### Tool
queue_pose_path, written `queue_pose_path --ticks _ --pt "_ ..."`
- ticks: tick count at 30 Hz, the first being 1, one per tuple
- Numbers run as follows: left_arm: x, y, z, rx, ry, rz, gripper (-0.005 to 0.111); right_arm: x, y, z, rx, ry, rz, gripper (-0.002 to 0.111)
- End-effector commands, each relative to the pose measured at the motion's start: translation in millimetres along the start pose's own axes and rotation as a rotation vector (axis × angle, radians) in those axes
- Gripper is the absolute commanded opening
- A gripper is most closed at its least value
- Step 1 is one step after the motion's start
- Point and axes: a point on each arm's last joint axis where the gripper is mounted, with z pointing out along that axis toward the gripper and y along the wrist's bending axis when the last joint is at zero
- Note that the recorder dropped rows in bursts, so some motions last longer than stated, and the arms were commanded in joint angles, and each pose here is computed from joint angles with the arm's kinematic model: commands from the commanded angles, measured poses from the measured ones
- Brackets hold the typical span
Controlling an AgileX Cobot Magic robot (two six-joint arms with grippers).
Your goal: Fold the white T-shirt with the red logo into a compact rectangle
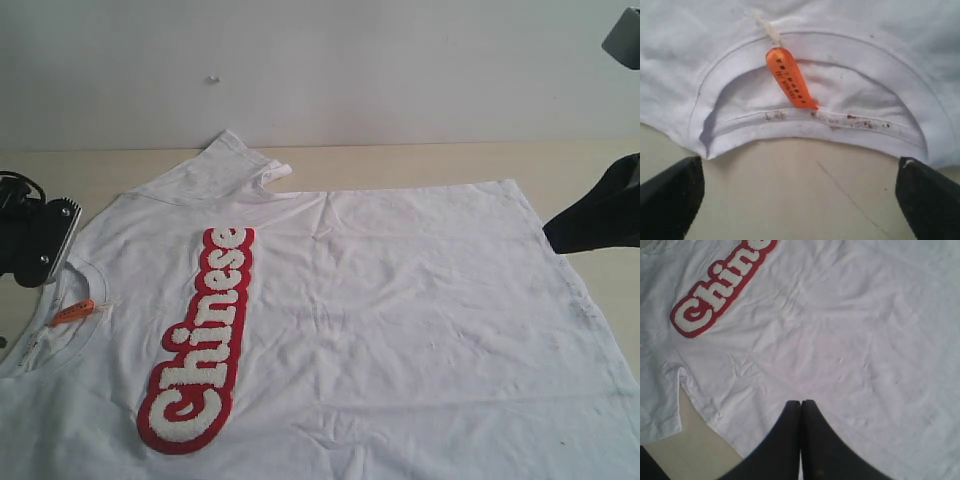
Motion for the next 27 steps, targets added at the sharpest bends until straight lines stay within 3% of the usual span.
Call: queue_pose_path --ticks 1,4,9,15,27 --pt "5.2 11.5 7.3 0.096 -0.161 -0.065 0.104 -2.1 -0.5 0.1 -0.006 -0.021 0.007 0.0" --pt "9.2 21.6 8.7 0.121 -0.253 -0.111 0.104 -2.2 -0.4 0.1 -0.007 -0.023 0.008 0.0" --pt "17.0 18.4 22.7 0.156 -0.193 -0.034 0.104 -2.2 -0.2 0.1 -0.01 -0.022 0.009 0.0" --pt "17.2 16.6 47.1 0.196 -0.183 -0.024 0.104 -2.2 -0.2 0.1 -0.01 -0.022 0.009 0.0" --pt "24.6 17.2 65.0 0.222 -0.136 -0.013 0.104 -2.2 -0.2 0.1 -0.01 -0.022 0.009 0.0"
